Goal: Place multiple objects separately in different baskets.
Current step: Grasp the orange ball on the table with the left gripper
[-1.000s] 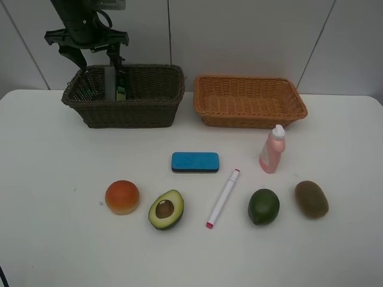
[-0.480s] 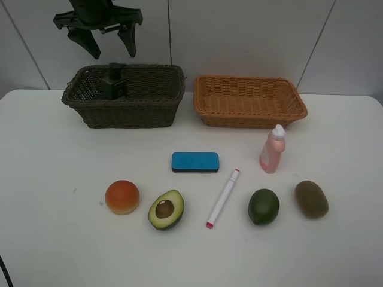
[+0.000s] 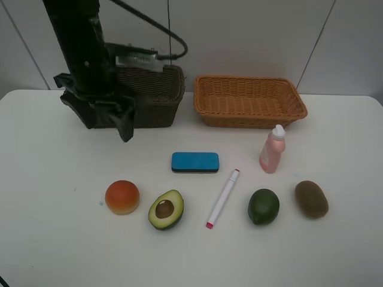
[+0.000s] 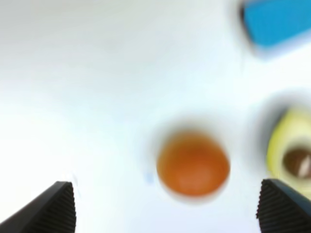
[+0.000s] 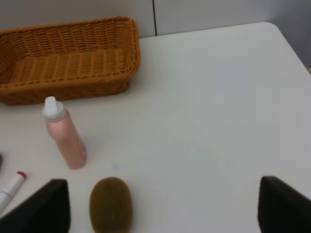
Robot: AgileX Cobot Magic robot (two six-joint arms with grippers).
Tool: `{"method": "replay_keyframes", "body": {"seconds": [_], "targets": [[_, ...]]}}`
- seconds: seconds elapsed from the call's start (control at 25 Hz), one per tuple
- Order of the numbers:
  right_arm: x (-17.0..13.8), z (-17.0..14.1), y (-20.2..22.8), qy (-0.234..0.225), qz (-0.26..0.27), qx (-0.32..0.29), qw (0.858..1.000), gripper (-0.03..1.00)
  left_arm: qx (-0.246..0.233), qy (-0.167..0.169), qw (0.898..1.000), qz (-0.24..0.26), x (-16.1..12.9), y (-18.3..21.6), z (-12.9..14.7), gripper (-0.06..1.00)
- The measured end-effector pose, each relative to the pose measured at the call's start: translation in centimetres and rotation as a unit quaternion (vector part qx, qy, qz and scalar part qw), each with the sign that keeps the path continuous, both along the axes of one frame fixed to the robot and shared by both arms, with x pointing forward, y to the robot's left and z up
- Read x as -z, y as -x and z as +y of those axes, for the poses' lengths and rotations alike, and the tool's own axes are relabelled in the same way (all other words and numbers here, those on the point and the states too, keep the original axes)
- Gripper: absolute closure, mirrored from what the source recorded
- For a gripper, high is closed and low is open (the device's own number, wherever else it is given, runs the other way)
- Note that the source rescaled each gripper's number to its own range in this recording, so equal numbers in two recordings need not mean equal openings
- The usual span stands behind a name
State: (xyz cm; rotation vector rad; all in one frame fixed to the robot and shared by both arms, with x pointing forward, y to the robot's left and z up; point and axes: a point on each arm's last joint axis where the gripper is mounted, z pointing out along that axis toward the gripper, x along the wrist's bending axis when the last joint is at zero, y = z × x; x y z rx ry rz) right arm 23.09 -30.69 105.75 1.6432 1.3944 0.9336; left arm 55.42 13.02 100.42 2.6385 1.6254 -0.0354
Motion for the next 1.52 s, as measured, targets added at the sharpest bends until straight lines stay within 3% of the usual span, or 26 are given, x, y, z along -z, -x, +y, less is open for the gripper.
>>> {"method": "replay_keyframes", "body": {"seconds": [0.08,0.24,0.84,1.08,1.52], "targets": [[0.0,0.0,0.0,0.0,0.0,0.0,1.0,0.01,0.016,-0.022,0.999,0.04,2.1,1.9,0.2,0.1],[0.0,0.0,0.0,0.0,0.0,0.0,1.0,0.01,0.037,-0.037,0.997,0.065,5.2,4.1,0.3,0.1],[0.0,0.0,0.0,0.0,0.0,0.0,1.0,0.01,0.067,0.023,0.997,-0.038,8.8,4.0,-0.1,0.1],[0.0,0.0,0.0,0.0,0.0,0.0,1.0,0.01,0.072,0.025,0.997,-0.017,11.0,3.9,-0.4,0.1],[0.0,0.0,0.0,0.0,0.0,0.0,1.0,0.01,0.073,0.036,0.997,-0.008,11.9,3.9,-0.7,0.1]]}}
